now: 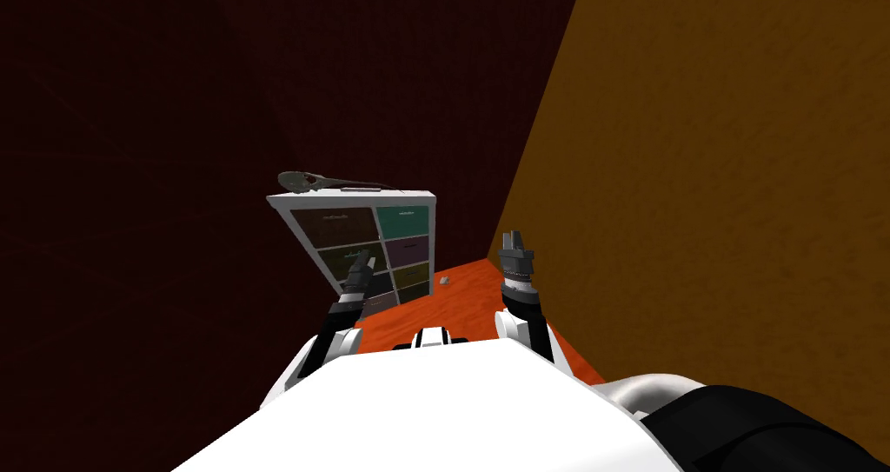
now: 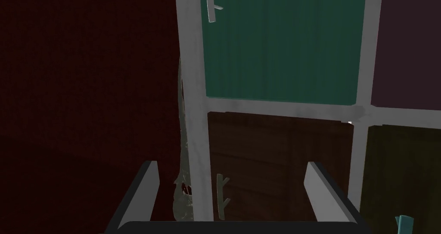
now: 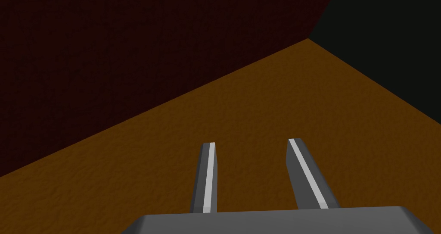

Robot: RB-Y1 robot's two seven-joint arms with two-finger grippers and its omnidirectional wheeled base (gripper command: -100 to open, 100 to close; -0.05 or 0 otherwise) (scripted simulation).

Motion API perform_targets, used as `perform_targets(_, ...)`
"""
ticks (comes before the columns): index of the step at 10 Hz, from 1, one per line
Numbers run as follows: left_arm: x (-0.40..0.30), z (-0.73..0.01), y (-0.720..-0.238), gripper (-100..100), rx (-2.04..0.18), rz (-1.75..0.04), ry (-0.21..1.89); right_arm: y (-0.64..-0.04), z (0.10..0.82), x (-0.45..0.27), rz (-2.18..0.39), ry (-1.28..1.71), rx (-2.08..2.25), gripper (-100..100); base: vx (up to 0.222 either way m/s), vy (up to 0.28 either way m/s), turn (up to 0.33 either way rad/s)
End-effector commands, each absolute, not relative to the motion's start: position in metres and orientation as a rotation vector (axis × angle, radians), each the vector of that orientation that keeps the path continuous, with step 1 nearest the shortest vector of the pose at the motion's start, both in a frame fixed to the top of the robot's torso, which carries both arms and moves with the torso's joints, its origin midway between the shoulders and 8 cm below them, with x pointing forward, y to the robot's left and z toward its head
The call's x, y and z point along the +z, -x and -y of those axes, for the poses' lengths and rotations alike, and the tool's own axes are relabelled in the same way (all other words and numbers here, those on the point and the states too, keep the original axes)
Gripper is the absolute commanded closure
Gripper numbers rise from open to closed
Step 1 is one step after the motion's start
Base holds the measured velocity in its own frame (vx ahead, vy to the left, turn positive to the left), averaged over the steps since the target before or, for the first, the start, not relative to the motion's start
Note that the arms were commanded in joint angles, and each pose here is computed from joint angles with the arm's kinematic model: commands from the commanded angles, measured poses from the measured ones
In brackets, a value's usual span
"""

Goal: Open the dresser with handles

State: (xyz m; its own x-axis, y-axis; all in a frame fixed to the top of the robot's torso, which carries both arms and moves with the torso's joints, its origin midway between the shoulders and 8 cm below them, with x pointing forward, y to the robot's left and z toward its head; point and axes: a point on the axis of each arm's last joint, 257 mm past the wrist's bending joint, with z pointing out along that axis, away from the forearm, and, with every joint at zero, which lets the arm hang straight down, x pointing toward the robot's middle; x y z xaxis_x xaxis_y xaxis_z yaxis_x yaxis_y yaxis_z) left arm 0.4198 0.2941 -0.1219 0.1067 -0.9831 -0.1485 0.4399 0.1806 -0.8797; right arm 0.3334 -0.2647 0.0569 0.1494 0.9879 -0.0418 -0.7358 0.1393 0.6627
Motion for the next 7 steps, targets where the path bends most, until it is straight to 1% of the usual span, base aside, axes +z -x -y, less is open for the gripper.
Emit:
perform_targets(1,-0.147,-0.303,-0.426,-100,-1.201,-0.922,0.821,-0.333,0.265,0.057,-0.545,-0.568,1.338,0,0.121,-0.064,0.0)
perform_targets(7,-0.21,-0.318,-0.438,-100,-1.153,-0.98,0.942,-0.333,0.265,0.057,-0.545,-0.568,1.338,0,0.135,-0.068,0.0)
